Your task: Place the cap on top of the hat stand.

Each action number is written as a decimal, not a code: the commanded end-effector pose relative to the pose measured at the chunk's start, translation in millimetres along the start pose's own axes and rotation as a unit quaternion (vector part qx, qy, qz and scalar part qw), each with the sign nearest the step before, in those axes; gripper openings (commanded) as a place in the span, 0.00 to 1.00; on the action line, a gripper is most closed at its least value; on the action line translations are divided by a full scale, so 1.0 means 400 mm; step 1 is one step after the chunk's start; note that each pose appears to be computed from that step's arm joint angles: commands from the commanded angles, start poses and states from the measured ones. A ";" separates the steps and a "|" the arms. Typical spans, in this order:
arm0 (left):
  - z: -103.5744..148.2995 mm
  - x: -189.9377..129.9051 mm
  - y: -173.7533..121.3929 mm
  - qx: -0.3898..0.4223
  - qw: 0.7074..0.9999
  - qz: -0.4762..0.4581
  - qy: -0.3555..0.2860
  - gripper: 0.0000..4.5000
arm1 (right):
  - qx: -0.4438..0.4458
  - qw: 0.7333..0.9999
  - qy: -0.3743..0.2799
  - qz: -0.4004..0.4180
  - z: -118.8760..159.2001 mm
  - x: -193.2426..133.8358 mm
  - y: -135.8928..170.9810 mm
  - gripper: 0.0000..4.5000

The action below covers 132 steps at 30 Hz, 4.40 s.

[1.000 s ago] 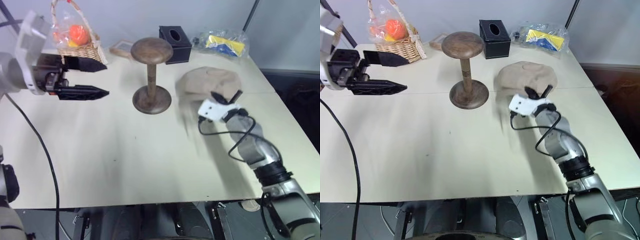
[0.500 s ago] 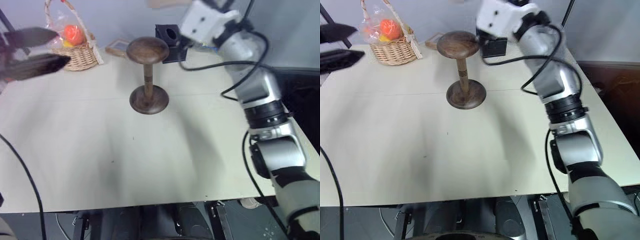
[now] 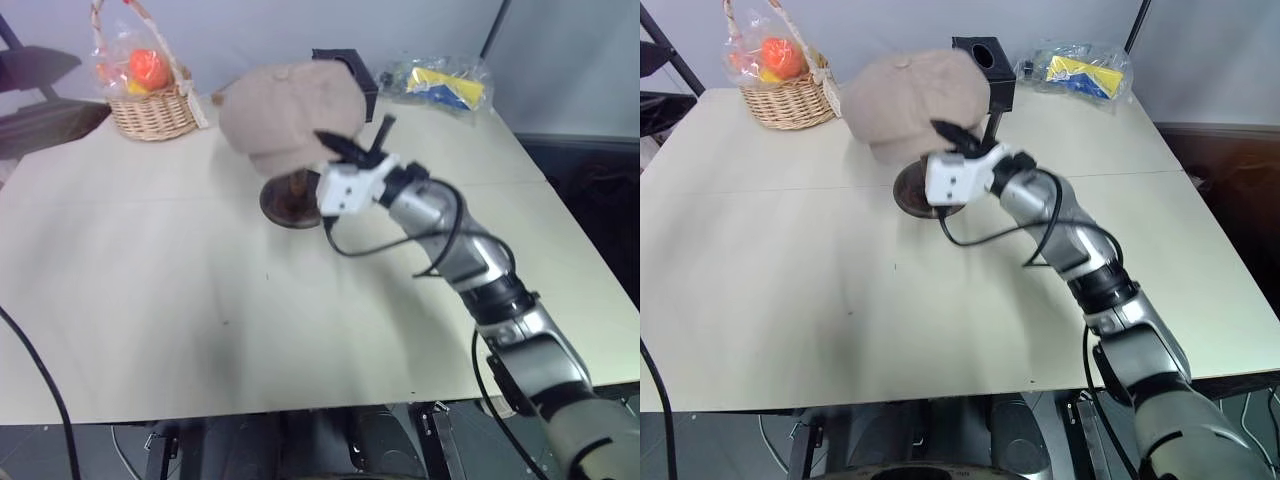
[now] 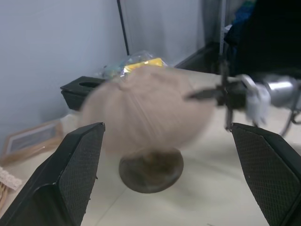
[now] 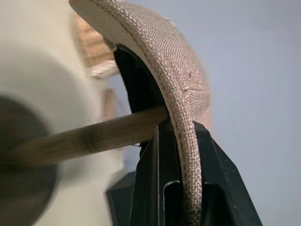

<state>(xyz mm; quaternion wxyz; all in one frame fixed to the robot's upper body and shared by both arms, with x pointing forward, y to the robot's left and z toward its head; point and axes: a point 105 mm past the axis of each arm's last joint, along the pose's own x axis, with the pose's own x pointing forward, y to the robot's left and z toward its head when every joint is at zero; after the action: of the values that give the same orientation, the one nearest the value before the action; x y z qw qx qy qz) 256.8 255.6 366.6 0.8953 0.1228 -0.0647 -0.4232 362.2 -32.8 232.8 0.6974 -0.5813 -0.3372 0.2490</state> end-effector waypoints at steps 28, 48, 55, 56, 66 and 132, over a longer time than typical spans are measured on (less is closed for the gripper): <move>-0.072 0.049 -0.016 0.023 0.997 -0.051 0.053 1.00 | -0.001 0.999 -0.002 0.036 -0.002 -0.057 0.046 0.99; -0.283 -0.019 -0.159 0.026 0.986 -0.017 0.166 1.00 | 0.430 0.856 -0.043 0.285 -0.055 -0.346 -0.195 0.99; -0.413 0.109 -0.233 0.181 0.967 0.068 0.166 1.00 | 0.486 0.814 -0.071 0.310 -0.023 -0.372 -0.273 0.99; -0.421 0.122 -0.239 0.198 0.964 0.077 0.162 1.00 | 0.491 0.810 -0.073 0.311 -0.019 -0.373 -0.283 0.99; -0.435 0.279 -0.239 0.445 0.874 0.184 0.057 1.00 | 0.511 0.799 -0.019 0.316 -0.025 -0.389 -0.314 0.99; -0.358 0.420 -0.216 0.601 0.794 0.068 -0.064 0.18 | 0.438 0.871 0.075 0.209 -0.127 -0.405 -0.331 1.00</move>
<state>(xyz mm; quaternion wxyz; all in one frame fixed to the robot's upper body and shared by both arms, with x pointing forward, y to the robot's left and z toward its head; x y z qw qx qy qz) 334.4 98.0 193.4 0.6531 0.6172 -0.3549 -0.2581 295.7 -211.7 311.4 0.8358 -0.2709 0.0222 0.4770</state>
